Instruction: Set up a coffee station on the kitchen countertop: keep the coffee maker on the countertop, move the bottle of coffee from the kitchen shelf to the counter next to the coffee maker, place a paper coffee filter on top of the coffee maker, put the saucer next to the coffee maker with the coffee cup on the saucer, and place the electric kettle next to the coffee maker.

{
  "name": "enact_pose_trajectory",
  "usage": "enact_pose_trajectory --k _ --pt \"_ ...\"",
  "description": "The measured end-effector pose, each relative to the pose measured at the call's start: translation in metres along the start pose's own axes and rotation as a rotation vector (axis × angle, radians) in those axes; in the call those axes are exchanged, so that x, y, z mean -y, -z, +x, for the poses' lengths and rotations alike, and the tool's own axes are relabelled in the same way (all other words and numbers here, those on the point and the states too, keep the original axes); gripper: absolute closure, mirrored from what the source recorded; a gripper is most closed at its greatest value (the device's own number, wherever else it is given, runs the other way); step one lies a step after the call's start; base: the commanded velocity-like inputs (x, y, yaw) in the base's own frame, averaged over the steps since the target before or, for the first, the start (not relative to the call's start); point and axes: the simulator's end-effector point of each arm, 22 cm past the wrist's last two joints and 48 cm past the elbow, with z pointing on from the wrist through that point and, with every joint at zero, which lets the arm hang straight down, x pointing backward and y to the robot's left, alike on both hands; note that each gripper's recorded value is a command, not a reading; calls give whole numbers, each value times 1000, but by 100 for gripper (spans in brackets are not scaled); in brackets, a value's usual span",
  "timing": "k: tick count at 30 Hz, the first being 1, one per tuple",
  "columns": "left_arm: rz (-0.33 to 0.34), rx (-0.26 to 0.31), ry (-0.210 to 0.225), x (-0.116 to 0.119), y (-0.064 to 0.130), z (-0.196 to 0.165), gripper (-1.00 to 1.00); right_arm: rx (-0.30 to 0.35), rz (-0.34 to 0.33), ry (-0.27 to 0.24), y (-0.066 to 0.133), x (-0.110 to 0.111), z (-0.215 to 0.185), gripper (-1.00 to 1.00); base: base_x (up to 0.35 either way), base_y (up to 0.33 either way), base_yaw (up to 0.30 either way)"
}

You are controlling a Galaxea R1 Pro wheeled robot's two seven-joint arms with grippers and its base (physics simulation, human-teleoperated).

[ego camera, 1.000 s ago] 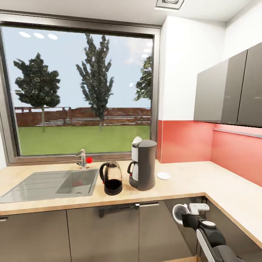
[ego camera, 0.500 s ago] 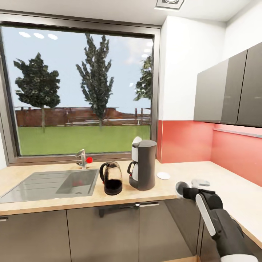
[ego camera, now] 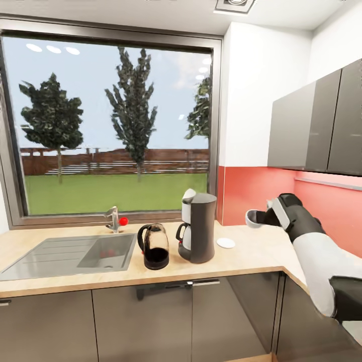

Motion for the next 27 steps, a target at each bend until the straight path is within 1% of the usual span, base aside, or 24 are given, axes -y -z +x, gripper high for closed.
enact_pose_trajectory --k 1,2,5,6,7,8,10,11,15,16,17,18,21,22,23,24,25,27 --pt "0 -1 0 0 0 0 -100 -10 -2 6 -1 -1 0 100 0 0 0" --pt "-1 0 -1 -1 0 0 -100 -34 -8 34 -3 -2 -4 100 0 0 0" --pt "-4 9 2 -2 -1 -3 -100 -60 -16 109 -5 0 -9 100 0 0 0" --pt "-10 16 11 -5 -1 -5 -100 -96 -35 224 -6 -6 -2 100 0 0 0" --pt "-9 11 8 -4 -1 -4 -100 -139 -72 265 -6 -13 10 100 0 0 0" --pt "-7 8 5 -3 -1 -3 -100 -172 -78 288 -6 -15 18 100 0 0 0" --pt "-4 5 -1 -2 -1 -2 -100 -207 -75 317 -5 -14 26 100 0 0 0" --pt "-1 3 -6 -1 0 -2 -100 -215 -71 343 -4 -14 27 100 0 0 0" --pt "1 4 -7 1 0 -1 -100 -218 -67 365 -3 -11 27 100 0 0 0" --pt "1 4 -6 1 0 0 -100 -218 -61 366 -3 -7 26 100 0 0 0" --pt "-3 4 1 0 1 1 -100 -202 -37 374 -2 10 20 100 0 0 0" --pt "-4 3 2 0 1 1 -100 -197 -40 373 -2 11 19 100 0 0 0" --pt "-3 -1 3 1 1 3 -100 -191 -15 393 -3 18 16 100 2 0 0" --pt "-3 -6 2 1 1 4 -100 -190 -4 403 -3 20 15 100 256 -124 0" --pt "-4 -20 1 0 3 9 -100 -187 -2 413 0 16 15 100 268 -123 0" --pt "-4 -21 1 -1 4 10 -100 -186 2 415 1 17 15 100 285 -120 0" --pt "-7 -31 -1 -2 3 13 -100 -190 9 420 -3 19 15 100 295 -125 0" --pt "-9 -37 -2 -3 4 16 -100 -190 8 417 -2 19 15 100 299 -142 0"
